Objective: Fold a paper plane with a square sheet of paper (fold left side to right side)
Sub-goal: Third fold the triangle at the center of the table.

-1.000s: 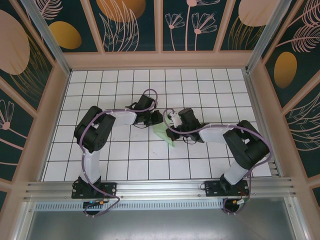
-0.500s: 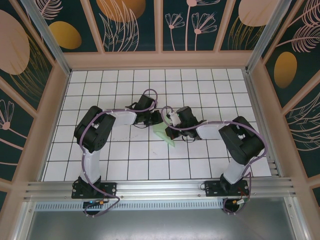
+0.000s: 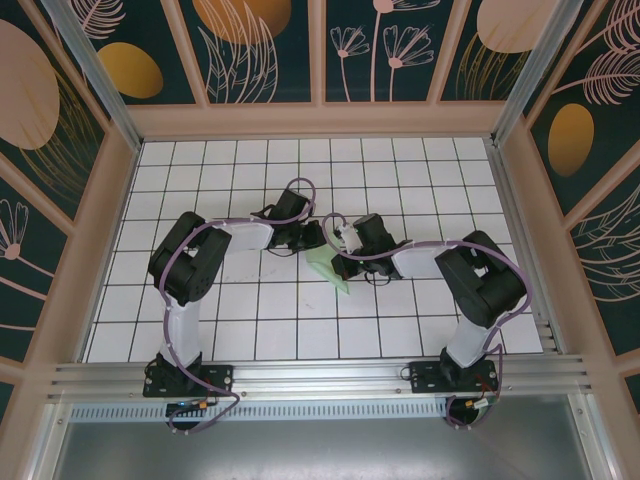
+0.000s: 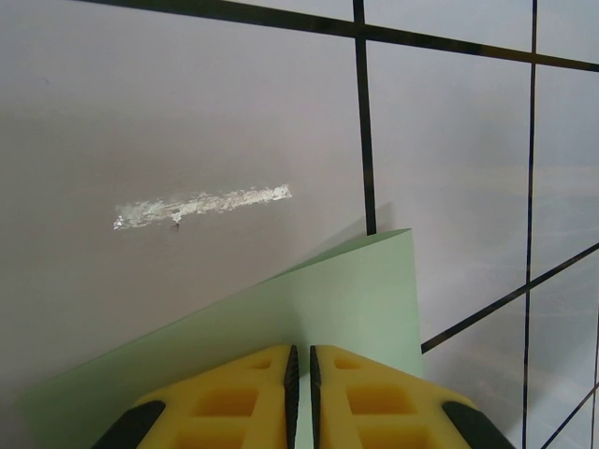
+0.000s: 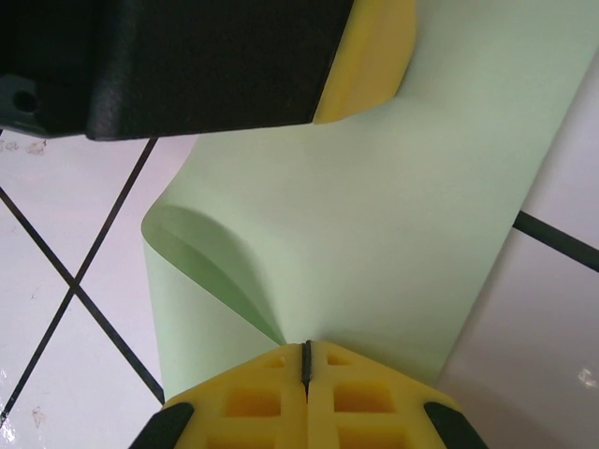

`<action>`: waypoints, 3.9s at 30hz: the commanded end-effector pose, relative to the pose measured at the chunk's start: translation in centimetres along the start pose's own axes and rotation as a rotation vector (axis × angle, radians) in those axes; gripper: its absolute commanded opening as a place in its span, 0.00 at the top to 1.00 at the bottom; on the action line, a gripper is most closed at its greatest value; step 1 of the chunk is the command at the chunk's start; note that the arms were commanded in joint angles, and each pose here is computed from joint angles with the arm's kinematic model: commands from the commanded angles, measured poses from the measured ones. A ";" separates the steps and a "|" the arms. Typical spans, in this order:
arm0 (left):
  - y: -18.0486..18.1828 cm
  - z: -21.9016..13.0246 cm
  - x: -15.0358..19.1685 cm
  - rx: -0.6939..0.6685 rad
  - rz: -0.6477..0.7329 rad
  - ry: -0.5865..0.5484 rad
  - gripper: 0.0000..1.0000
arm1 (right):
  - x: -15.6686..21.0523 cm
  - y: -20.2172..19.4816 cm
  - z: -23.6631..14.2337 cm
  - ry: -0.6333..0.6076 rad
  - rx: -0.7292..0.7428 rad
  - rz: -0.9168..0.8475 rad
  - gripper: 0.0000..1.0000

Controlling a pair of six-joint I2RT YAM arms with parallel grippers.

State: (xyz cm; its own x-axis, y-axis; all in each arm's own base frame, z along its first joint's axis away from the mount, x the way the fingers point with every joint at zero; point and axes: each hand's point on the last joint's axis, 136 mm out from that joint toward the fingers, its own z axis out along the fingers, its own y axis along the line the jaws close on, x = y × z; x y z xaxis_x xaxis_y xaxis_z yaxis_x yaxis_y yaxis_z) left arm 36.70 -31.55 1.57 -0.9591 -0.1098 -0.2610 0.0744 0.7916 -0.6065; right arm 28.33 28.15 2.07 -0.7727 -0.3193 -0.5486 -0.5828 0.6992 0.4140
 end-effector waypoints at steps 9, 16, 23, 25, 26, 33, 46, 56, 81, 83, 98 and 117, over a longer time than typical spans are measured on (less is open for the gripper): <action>2.6 1.5 2.3 -0.087 -0.009 0.069 0.84 | -0.6 -0.3 -0.1 0.001 0.003 0.020 1.00; 2.6 1.6 2.4 -0.089 -0.011 0.070 0.84 | -1.3 -0.1 -0.3 -0.008 -0.001 0.012 1.00; 2.5 1.7 2.4 -0.086 -0.011 0.072 0.84 | -0.9 -0.4 0.0 0.005 0.004 0.019 1.00; 2.5 1.6 2.4 -0.085 -0.011 0.071 0.84 | -0.4 -0.5 0.2 0.017 0.007 0.027 1.00; 2.6 1.6 2.4 -0.086 -0.011 0.071 0.84 | -0.3 -0.6 0.3 0.020 0.010 0.029 1.00; 2.2 1.3 2.2 -0.078 -0.007 0.065 0.82 | 1.4 -1.9 1.0 0.080 0.057 0.066 1.00; -1.9 -3.3 -1.5 -0.069 0.068 -0.020 0.66 | 3.4 -2.2 1.5 0.147 0.052 0.093 1.00; -3.0 -8.9 -2.5 -0.048 0.052 -0.125 0.67 | 3.2 -1.9 1.5 0.138 0.041 0.085 1.00; -3.2 -5.4 6.5 0.156 -0.062 -0.009 0.78 | 3.4 -2.1 1.6 0.146 0.045 0.080 1.00; -2.3 -4.6 6.9 0.128 -0.073 0.008 0.78 | 3.4 -2.2 1.6 0.147 0.047 0.081 1.00; -0.7 -2.6 7.3 0.112 -0.106 0.007 0.78 | 3.6 -2.1 1.8 0.157 0.044 0.084 1.00; 2.9 -1.7 9.8 -0.001 -0.132 0.047 0.80 | -2.6 -1.2 -2.4 -0.003 0.072 0.061 0.83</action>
State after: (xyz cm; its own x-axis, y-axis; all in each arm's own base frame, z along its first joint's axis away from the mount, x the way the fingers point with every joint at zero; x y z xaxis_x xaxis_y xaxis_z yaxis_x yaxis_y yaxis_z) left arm 28.71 -31.07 1.69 -0.9648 -0.1803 -0.1914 0.0080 0.7075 -0.7067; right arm 29.24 27.88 2.20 -0.8077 -0.3146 -0.4986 -0.5441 0.7235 0.4249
